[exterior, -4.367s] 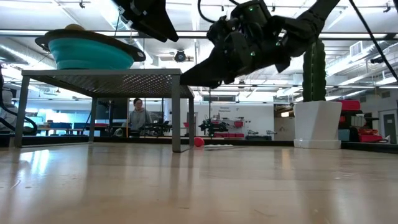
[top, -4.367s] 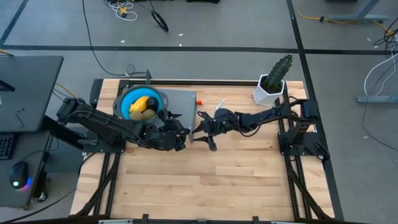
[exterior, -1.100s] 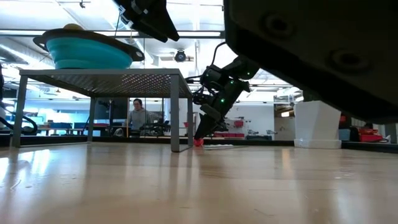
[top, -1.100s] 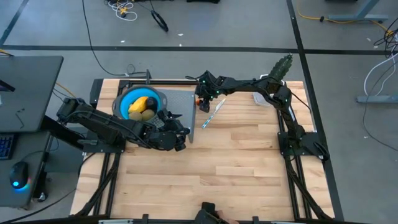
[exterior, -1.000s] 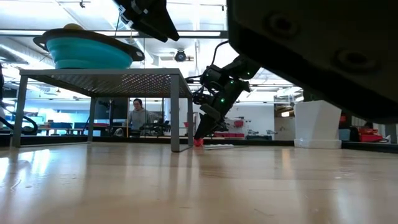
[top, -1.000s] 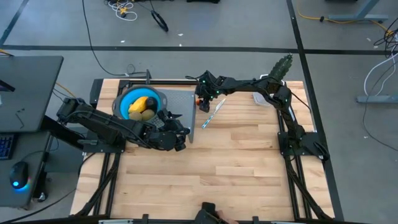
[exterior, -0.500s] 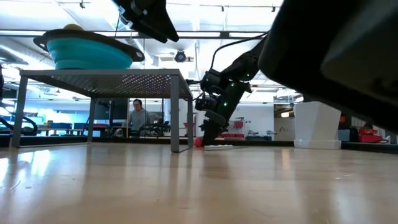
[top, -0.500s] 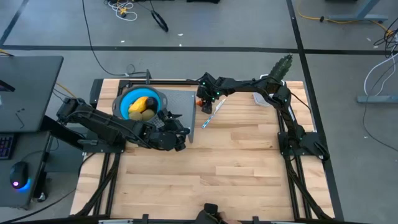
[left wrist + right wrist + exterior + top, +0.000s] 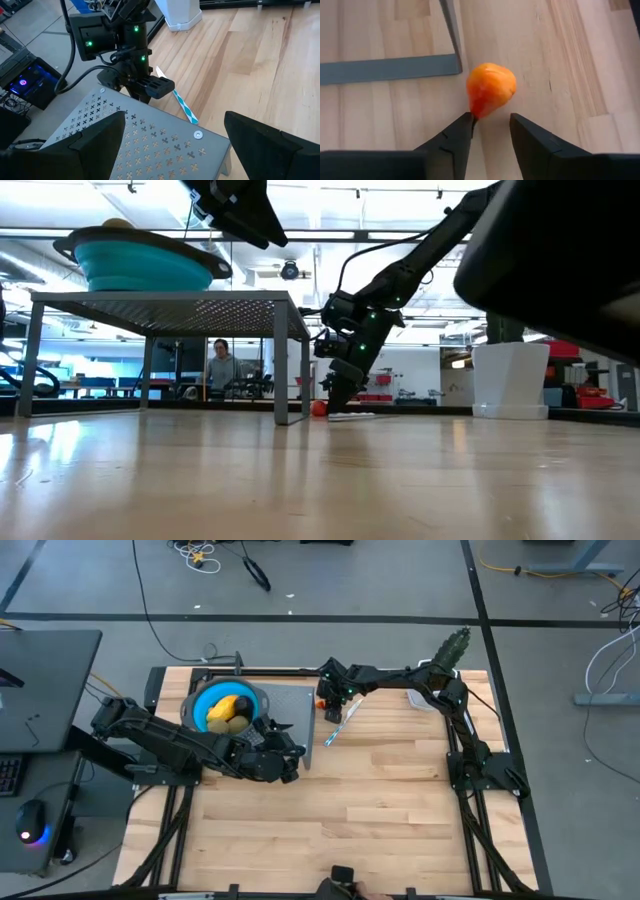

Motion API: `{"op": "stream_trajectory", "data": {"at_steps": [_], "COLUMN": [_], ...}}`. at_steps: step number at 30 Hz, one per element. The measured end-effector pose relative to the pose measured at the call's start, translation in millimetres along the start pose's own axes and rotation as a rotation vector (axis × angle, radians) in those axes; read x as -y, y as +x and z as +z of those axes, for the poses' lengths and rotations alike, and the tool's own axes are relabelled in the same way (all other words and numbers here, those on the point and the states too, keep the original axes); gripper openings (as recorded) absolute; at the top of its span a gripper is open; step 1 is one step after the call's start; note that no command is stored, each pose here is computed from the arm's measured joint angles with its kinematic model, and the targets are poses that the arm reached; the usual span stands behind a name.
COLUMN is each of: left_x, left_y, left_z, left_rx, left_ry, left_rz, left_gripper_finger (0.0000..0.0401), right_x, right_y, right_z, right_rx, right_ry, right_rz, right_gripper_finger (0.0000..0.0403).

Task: Pick & Place Fruit
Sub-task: Put the orange pear into the blue strainer bowl

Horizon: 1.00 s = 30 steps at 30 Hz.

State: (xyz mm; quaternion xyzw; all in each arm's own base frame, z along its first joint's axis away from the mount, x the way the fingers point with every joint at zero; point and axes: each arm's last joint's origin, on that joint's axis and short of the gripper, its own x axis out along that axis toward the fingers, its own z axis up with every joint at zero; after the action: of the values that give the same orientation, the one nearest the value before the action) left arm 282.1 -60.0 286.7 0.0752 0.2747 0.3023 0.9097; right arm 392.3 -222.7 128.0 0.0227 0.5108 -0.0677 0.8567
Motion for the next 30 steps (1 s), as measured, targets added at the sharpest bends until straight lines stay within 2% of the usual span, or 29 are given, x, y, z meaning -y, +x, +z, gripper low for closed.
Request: {"op": "stream_trajectory", "data": {"at_steps": [14, 26, 30], "left_x": [0, 0, 0], "left_y": [0, 0, 0], "left_z": [0, 0, -1], "left_rx": [-0.001, -0.004, -0.005], "left_ry": [-0.001, 0.002, 0.003], "left_rz": [-0.003, -0.002, -0.002], "left_gripper_finger": [0.0350, 0.0350, 0.0350], "right_x": [0, 0, 1], "right_y": [-1, -14, -26], "right_z": [-3, -6, 0], "right_rx": [-0.054, -0.113, -0.065], "right_ry": [-0.049, -0.066, -0.073], "right_rz": [-0.032, -0.069, -0.072], "right_gripper_finger": [0.0087, 0.0076, 0.0065]}}
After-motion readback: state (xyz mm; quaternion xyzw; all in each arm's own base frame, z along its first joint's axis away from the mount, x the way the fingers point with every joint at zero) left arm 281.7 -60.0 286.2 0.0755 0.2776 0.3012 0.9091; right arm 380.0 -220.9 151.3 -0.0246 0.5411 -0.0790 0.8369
